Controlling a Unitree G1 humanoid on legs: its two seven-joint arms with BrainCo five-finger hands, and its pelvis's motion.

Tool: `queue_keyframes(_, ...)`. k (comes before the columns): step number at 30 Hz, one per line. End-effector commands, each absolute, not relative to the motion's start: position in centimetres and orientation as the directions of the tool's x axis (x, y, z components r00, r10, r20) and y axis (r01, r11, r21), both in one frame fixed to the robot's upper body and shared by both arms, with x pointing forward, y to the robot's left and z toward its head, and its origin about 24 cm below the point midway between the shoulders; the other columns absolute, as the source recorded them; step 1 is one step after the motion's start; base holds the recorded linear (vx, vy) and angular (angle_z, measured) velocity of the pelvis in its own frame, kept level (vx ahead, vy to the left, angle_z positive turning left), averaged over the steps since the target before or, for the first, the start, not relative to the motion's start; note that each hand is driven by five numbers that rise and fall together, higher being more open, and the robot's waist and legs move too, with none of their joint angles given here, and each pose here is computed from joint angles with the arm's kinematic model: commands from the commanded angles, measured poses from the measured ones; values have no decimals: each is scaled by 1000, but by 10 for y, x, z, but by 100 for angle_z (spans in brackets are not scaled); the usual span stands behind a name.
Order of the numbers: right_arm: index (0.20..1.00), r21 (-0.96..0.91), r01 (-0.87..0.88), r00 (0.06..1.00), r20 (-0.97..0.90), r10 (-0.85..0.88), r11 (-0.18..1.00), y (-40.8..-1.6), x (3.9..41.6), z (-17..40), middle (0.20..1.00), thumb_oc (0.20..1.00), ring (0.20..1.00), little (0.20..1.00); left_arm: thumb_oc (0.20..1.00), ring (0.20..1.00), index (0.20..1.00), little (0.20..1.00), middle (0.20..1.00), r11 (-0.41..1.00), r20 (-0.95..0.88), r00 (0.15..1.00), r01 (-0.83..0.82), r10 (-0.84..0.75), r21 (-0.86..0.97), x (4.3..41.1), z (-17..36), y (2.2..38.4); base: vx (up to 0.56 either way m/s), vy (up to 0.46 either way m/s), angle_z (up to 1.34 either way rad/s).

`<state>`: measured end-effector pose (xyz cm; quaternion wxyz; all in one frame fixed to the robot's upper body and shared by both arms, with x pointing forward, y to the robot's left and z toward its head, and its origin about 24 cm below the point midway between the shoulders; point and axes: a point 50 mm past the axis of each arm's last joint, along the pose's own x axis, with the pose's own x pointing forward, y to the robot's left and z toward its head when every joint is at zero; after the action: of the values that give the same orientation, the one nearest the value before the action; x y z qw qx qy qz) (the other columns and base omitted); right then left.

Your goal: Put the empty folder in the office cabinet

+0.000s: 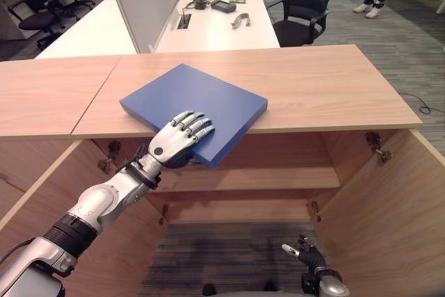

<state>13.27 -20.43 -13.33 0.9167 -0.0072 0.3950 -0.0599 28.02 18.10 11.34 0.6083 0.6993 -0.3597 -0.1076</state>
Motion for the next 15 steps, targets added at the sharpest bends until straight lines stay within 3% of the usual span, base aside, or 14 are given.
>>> queue_keyframes(1,1000,-16,136,755,-645,-114,991,-201,163,-121,1000,1000,1000,1000,200,200,200,200,200,1,402,706,-494,-584,869,302,151,189,0,0,0)
queue_keyframes(15,1000,-5,141,765,-634,-112,990,-200,165,-118,1000,1000,1000,1000,200,200,200,200,200,42,427,713,-489,-556,871,301,151,191,0,0,0)
